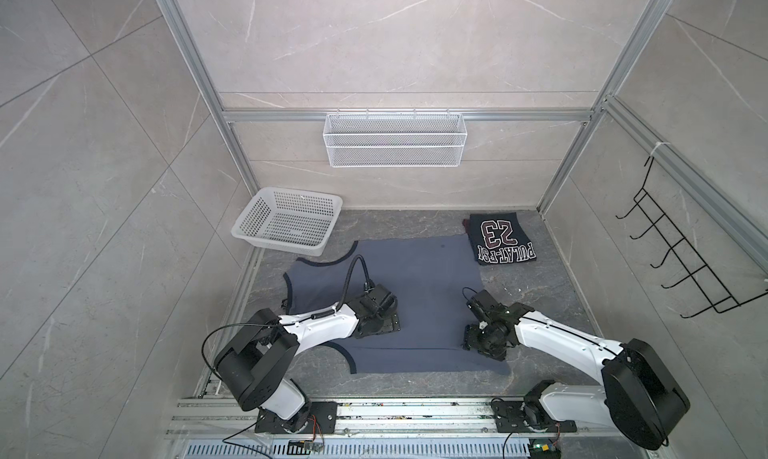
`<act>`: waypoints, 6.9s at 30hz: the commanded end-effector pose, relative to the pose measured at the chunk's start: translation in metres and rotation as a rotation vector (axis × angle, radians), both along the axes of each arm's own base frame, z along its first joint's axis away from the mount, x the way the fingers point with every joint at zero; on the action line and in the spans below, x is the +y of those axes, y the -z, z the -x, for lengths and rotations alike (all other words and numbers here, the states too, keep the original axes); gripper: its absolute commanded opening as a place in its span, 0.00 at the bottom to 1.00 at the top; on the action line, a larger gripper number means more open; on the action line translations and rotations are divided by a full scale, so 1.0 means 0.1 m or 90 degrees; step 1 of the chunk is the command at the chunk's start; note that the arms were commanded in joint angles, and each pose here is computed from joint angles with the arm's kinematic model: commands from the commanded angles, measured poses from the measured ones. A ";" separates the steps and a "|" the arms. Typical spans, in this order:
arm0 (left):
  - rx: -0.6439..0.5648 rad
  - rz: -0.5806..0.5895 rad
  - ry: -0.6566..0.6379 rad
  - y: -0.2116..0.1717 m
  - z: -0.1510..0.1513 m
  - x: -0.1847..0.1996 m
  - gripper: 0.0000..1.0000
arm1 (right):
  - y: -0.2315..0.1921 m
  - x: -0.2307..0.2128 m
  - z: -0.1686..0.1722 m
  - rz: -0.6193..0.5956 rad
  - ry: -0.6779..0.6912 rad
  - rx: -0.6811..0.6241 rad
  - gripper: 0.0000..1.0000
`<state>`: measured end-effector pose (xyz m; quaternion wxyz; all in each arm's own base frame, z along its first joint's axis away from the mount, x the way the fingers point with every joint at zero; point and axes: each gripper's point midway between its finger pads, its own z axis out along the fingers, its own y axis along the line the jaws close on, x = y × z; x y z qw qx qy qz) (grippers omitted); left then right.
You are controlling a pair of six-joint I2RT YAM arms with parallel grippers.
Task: Fold and stack the tank tops
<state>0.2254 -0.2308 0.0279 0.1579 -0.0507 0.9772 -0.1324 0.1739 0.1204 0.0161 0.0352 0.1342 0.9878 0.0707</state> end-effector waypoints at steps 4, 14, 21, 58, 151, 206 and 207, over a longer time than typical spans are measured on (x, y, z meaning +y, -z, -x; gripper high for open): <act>0.046 -0.040 -0.065 0.30 0.57 0.22 0.90 | 0.10 -0.21 0.34 0.065 0.051 0.029 0.60; 0.032 -0.070 -0.087 0.33 1.02 0.38 0.91 | 0.08 -0.27 0.70 0.082 0.113 0.035 0.63; -0.046 -0.027 -0.058 -0.27 0.58 0.25 0.91 | -0.49 -0.22 0.31 0.086 0.071 -0.093 0.65; -0.080 -0.128 -0.166 -0.12 -2.99 0.95 0.56 | -1.35 0.14 -2.61 0.034 -0.072 -0.341 0.66; -0.344 -0.063 -0.150 -1.12 -1.85 0.79 0.06 | -0.98 -0.56 -2.42 -0.061 0.119 -0.338 0.01; -0.171 -0.184 -0.344 -0.73 -1.97 2.12 0.72 | -0.43 -0.20 -1.76 -0.045 0.057 -0.218 0.60; -0.167 -0.195 -0.345 -0.69 -1.98 2.14 0.71 | -0.44 -0.19 -1.76 -0.045 0.057 -0.221 0.59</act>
